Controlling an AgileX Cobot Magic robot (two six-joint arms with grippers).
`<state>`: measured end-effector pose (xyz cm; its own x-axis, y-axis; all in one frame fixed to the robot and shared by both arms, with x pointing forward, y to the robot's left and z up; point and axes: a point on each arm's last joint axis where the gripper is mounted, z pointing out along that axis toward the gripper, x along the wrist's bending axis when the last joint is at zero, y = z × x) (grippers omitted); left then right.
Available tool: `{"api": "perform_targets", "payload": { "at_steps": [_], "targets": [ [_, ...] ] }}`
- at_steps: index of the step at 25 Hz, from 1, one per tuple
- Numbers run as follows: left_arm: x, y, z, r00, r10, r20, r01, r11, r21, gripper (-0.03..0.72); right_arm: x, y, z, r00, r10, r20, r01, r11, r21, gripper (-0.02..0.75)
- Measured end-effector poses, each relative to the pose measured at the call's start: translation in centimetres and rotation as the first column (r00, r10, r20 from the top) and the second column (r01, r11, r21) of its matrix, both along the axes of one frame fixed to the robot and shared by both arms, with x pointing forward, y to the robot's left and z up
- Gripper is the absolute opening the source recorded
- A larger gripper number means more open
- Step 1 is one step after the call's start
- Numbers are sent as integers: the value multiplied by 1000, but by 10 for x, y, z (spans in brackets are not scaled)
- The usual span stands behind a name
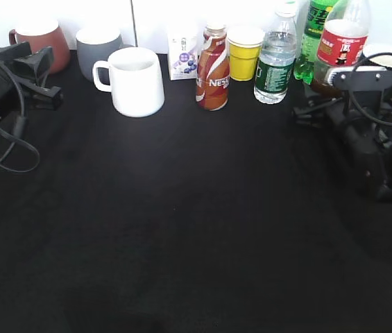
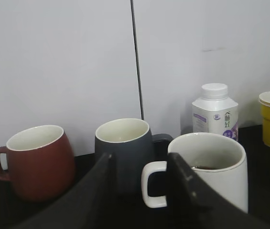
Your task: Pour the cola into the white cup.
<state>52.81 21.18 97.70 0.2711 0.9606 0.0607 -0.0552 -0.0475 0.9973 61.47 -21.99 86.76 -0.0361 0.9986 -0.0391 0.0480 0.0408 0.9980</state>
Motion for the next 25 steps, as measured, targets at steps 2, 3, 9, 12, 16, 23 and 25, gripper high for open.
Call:
{"api": "perform_targets", "payload": {
  "at_steps": [2, 3, 9, 12, 16, 23, 25],
  "targets": [
    [0, 0, 0, 1000, 0, 0, 0, 1000, 0, 269, -10, -2, 3, 1000, 11, -14, -11, 1000, -7, 600],
    [0, 0, 0, 1000, 0, 0, 0, 1000, 0, 269, -14, -3, 6, 1000, 13, -16, -13, 1000, -8, 600],
    [-1, -1, -2, 999, -5, -44, 6, 1000, 12, 269, -52, -6, 31, 998, 58, -23, -59, 998, -21, 596],
    [-16, -7, 9, 979, -35, -203, 47, 998, 50, 269, -68, -3, 78, 986, 131, -106, -134, 991, -15, 593],
    [-56, 5, 8, 783, 5, -622, 82, 990, 111, 269, -109, -5, 88, 720, 161, -675, -206, 979, 14, 593],
    [-140, 26, 93, 379, 58, -924, 257, 952, 165, 269, -163, -7, 147, 242, 162, -957, -208, 972, 112, 592],
    [-176, 39, 126, 503, 8, -864, 242, 959, 150, 269, -192, -15, 185, 329, 190, -925, -205, 971, 126, 591]
  ]
}}
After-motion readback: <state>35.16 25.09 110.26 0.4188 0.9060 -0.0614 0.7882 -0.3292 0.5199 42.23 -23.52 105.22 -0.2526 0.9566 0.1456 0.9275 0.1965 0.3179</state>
